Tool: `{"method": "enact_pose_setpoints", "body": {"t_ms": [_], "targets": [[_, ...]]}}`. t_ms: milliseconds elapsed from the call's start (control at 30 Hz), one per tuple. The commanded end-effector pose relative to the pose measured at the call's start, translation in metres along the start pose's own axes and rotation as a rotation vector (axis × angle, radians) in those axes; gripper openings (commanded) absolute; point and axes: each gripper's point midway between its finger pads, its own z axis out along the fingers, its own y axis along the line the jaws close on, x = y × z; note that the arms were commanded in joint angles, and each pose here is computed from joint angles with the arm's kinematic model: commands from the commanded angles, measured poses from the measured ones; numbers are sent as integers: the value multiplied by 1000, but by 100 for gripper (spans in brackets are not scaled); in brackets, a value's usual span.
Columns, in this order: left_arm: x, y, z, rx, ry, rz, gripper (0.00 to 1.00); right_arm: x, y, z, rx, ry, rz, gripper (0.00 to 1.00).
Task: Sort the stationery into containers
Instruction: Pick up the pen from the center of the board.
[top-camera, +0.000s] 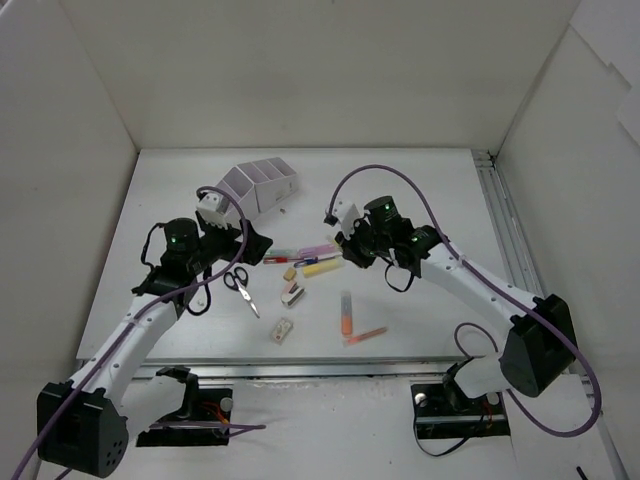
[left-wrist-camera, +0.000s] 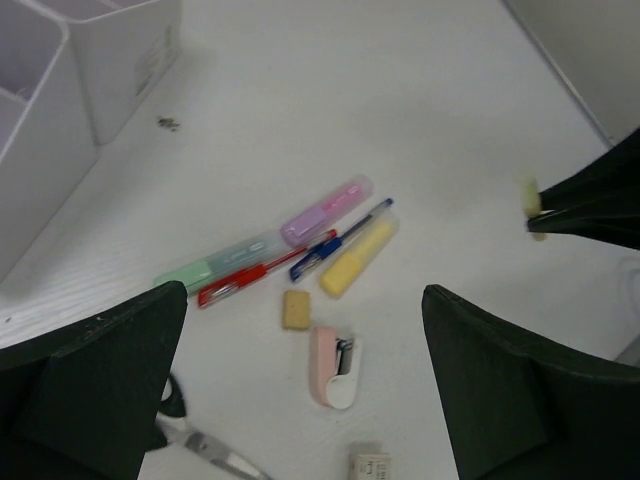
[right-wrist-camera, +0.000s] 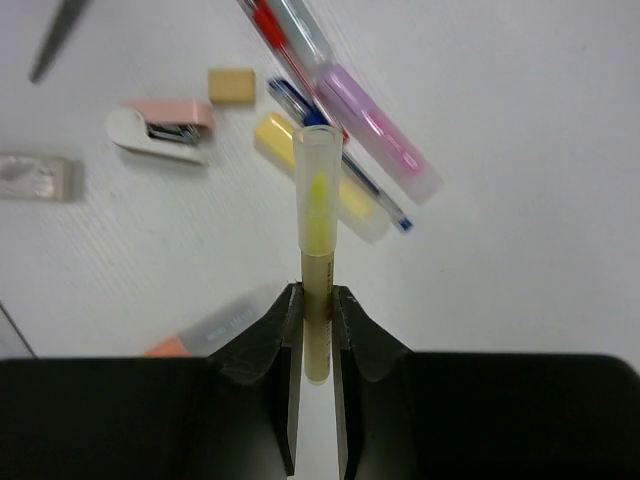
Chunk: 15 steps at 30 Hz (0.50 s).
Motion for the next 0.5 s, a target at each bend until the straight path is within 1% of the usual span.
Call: {"method": "enact_pose_setpoints", "body": {"t_ms": [0, 33, 67, 100, 133, 267, 300, 367, 400, 467], "targets": [[-64, -63, 0, 244, -172, 60, 99, -54, 14, 10, -39, -201, 59, 0], [-63, -75, 0, 279, -169, 70, 100, -65, 15, 12, -50, -242, 69, 0], [-67, -81, -1, 297, -186, 74, 99, -79, 19, 13, -69, -298, 86, 0], [-66, -85, -1, 311, -190, 78, 100, -85, 27, 17, -109, -327, 93, 0], [-67, -93, 0, 332, -198, 80, 100, -103, 32, 15, -126, -400, 88, 0], [-66, -100, 5, 341, -199, 68, 100, -129, 48, 12, -181, -531, 101, 0], [-66, -102, 7, 337, -202, 66, 99, -133, 51, 11, -199, -547, 100, 0], [-64, -103, 11, 337, -200, 64, 96, -143, 55, 7, -217, -584, 96, 0], [-63, -106, 13, 340, -199, 64, 91, -144, 60, 7, -240, -590, 88, 0], [-62, -106, 20, 332, -195, 63, 86, -149, 65, 6, -264, -604, 91, 0]]}}
